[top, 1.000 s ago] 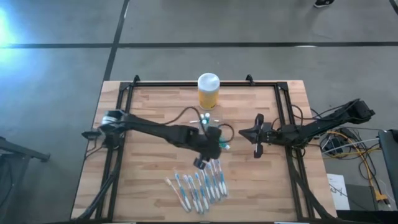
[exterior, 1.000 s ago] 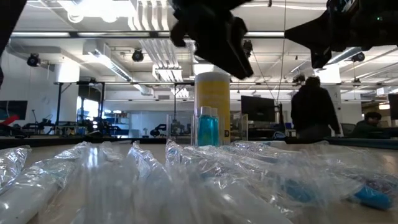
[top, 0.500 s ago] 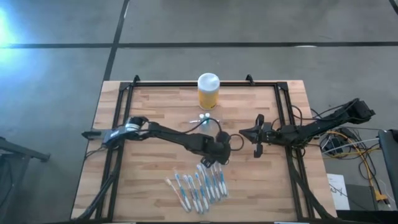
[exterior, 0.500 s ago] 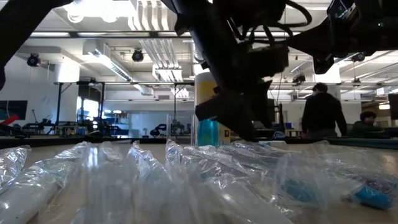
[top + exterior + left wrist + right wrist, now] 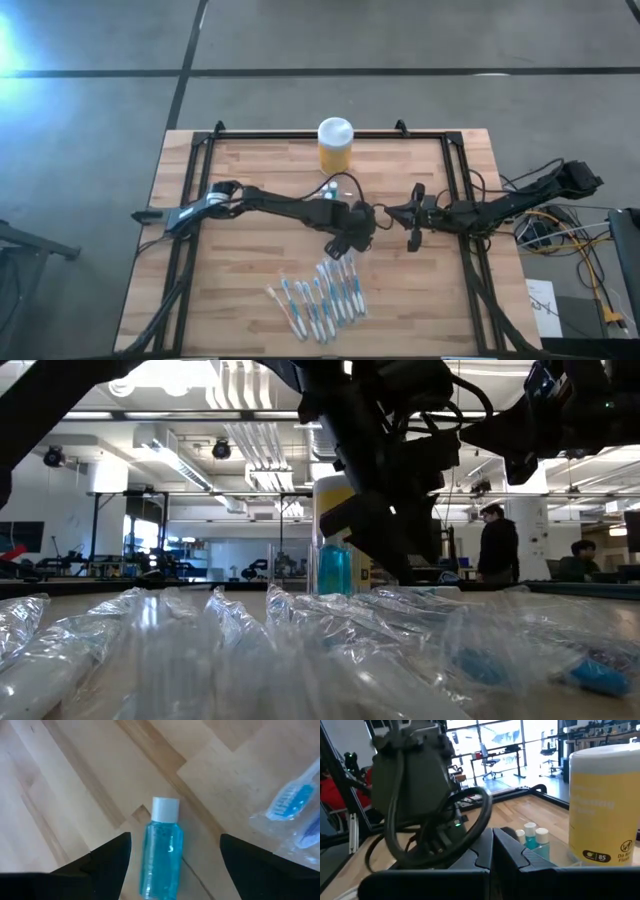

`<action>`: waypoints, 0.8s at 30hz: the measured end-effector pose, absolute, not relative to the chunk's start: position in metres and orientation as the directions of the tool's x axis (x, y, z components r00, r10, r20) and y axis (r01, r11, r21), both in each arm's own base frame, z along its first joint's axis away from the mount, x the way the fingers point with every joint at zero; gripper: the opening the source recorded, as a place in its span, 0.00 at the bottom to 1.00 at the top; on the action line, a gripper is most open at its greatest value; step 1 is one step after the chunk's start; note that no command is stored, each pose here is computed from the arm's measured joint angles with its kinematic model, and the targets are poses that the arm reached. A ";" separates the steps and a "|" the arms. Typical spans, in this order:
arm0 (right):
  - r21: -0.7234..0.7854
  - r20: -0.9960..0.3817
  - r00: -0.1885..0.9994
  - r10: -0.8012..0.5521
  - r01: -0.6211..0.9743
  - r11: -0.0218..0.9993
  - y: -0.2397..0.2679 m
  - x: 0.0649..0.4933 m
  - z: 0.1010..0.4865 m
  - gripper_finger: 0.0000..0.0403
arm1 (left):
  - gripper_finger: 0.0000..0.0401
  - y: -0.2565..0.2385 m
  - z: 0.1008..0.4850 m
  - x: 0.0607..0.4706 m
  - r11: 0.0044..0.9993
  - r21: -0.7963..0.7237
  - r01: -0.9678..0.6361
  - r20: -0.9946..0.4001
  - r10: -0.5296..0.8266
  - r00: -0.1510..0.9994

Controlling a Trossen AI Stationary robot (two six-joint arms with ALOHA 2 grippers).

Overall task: Pick & Place toothbrushing station
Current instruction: Put the blue mouthwash bottle into the transparent organizer

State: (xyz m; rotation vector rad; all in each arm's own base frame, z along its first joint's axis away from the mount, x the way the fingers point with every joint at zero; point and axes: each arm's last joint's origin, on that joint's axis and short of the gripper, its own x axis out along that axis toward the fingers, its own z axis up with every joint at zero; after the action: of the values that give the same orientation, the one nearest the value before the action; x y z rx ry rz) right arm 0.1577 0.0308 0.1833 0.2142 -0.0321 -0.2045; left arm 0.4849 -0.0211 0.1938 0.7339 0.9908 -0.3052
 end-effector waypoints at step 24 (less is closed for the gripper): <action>0.209 0.008 0.981 -0.193 0.187 0.960 0.031 0.158 0.183 0.02 | 0.77 0.004 0.170 0.489 0.661 0.408 0.630 -0.871 0.075 0.485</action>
State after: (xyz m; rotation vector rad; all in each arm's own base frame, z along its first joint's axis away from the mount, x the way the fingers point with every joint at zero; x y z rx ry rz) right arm 0.1577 0.0312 0.1830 0.2088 -0.0284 -0.1930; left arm 0.4890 0.0040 0.1701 0.8031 1.0275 -0.3858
